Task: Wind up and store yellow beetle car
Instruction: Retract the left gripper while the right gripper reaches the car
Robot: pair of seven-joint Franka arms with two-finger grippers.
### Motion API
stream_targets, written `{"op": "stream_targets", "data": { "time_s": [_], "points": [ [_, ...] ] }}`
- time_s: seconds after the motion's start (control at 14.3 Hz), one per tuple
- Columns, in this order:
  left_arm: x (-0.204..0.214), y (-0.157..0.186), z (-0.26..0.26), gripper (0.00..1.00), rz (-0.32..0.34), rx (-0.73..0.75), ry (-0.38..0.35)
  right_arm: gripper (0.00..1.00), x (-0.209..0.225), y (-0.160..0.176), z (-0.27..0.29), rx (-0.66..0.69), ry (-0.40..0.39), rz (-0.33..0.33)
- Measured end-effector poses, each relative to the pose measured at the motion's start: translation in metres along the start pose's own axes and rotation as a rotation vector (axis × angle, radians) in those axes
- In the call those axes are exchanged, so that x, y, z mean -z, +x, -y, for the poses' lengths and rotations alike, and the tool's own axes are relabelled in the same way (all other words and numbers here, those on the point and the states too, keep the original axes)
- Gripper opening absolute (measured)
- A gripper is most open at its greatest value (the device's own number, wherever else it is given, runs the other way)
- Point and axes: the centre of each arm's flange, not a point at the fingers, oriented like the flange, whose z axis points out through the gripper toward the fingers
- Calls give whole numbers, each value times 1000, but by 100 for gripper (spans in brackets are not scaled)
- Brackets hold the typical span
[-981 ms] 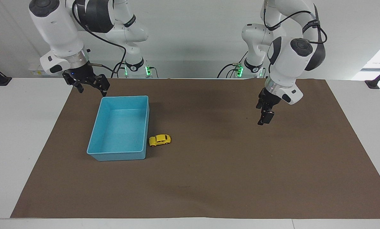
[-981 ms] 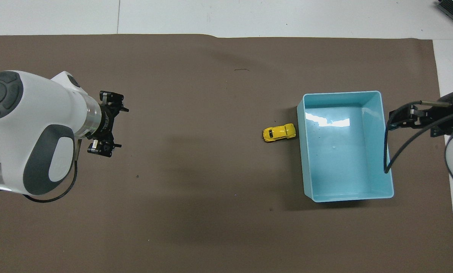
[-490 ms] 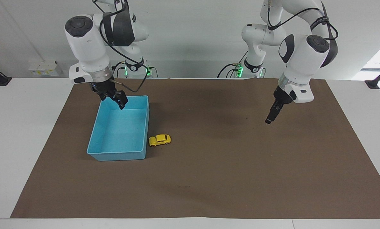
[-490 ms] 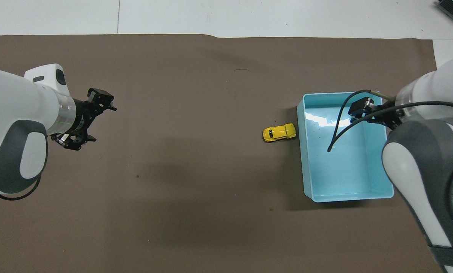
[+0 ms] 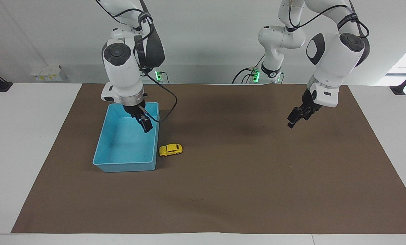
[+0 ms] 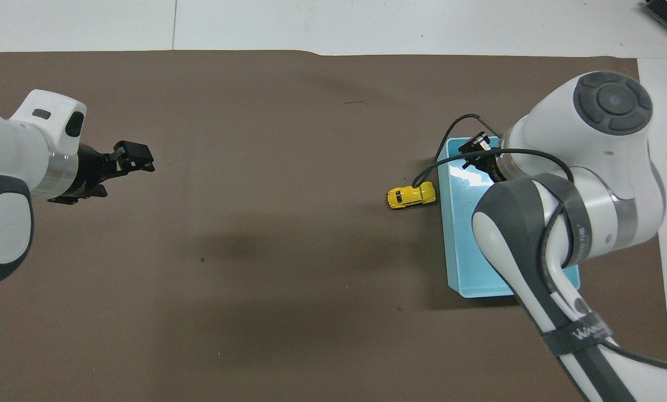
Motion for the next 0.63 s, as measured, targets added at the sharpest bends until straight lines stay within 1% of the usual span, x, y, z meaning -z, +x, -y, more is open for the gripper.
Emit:
{"op": "stream_targets", "data": {
  "time_s": [0.21,0.35,0.49,0.63],
  "points": [
    [8,2,21,100,30,-207,41,100,-18,-30,22,-135,11,-6],
    [24,0,29,100,47,-323,53,100,-27,-40,30,-213,14,-7],
    [48,-2,29,100,68,-375,59,100,-36,-46,36,-283,20,-9],
    [79,-4,30,100,79,-394,68,100,-54,-59,48,-342,28,-12]
  ]
}}
